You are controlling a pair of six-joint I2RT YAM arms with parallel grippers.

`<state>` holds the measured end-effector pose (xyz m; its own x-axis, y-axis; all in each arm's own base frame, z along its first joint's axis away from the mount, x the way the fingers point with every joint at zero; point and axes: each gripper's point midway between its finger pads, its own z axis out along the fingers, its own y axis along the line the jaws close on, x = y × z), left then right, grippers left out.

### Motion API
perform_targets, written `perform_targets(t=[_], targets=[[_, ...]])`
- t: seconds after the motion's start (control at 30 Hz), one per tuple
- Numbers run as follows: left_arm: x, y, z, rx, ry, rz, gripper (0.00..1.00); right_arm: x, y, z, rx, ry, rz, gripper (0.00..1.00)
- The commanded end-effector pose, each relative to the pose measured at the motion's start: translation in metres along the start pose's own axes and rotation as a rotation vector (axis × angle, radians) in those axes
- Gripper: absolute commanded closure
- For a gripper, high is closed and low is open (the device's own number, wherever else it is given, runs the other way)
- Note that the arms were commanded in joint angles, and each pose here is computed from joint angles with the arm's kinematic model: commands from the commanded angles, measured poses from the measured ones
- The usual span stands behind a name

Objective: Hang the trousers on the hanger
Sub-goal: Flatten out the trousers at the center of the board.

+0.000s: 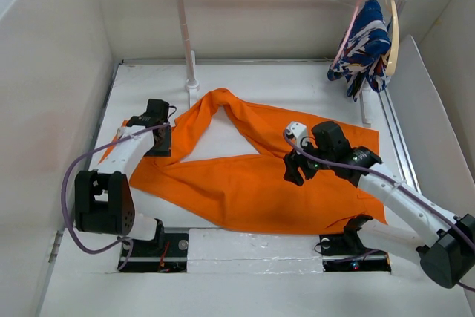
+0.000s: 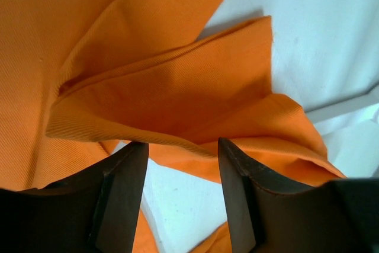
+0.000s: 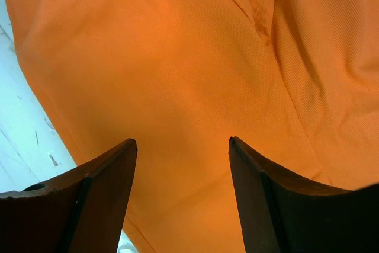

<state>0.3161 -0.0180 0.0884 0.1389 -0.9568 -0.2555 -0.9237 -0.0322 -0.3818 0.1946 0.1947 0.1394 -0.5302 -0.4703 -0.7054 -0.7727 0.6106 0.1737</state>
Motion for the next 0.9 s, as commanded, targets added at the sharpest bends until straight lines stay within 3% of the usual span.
perform_targets(t=[0.0,0.03,0.07,0.13,0.17,0.23,0.33,0.43,0.47,0.57,0.77,0.87], targets=[[-0.018,0.01,0.005,-0.056,-0.103,-0.002,0.54,-0.023,0.0,-0.011,0.017,-0.067,-0.041,0.31],[-0.019,0.011,0.006,-0.06,-0.108,0.006,0.57,-0.023,0.001,-0.012,0.016,-0.065,-0.043,0.31],[-0.019,0.012,0.008,-0.061,-0.112,0.029,0.68,-0.024,-0.001,-0.015,0.026,-0.071,-0.037,0.31],[-0.018,0.013,0.009,-0.066,-0.109,0.034,0.77,-0.023,-0.001,-0.017,0.031,-0.077,-0.036,0.31],[-0.018,0.01,0.009,-0.059,-0.107,0.039,0.89,-0.023,-0.005,-0.017,0.042,-0.078,-0.03,0.31],[-0.016,0.005,0.008,-0.039,-0.1,0.062,1.0,-0.021,-0.009,-0.018,0.059,-0.075,-0.014,0.31],[-0.02,-0.033,-0.007,0.06,-0.129,0.139,1.0,-0.018,-0.018,-0.02,0.095,-0.069,0.009,0.31],[-0.026,-0.102,-0.049,0.205,-0.191,0.183,1.0,-0.012,-0.027,-0.021,0.121,-0.062,0.046,0.32],[-0.031,-0.141,-0.084,0.312,-0.203,0.201,1.0,-0.012,-0.03,-0.022,0.127,-0.068,0.054,0.32],[-0.047,-0.198,-0.139,0.475,-0.259,0.22,1.0,-0.01,-0.036,-0.024,0.146,-0.067,0.078,0.32],[-0.054,-0.26,-0.213,0.715,-0.268,0.255,1.0,-0.007,-0.055,-0.028,0.209,-0.076,0.139,0.33],[-0.073,-0.268,-0.242,0.749,-0.339,0.261,1.0,-0.002,-0.064,-0.032,0.234,-0.073,0.18,0.32]])
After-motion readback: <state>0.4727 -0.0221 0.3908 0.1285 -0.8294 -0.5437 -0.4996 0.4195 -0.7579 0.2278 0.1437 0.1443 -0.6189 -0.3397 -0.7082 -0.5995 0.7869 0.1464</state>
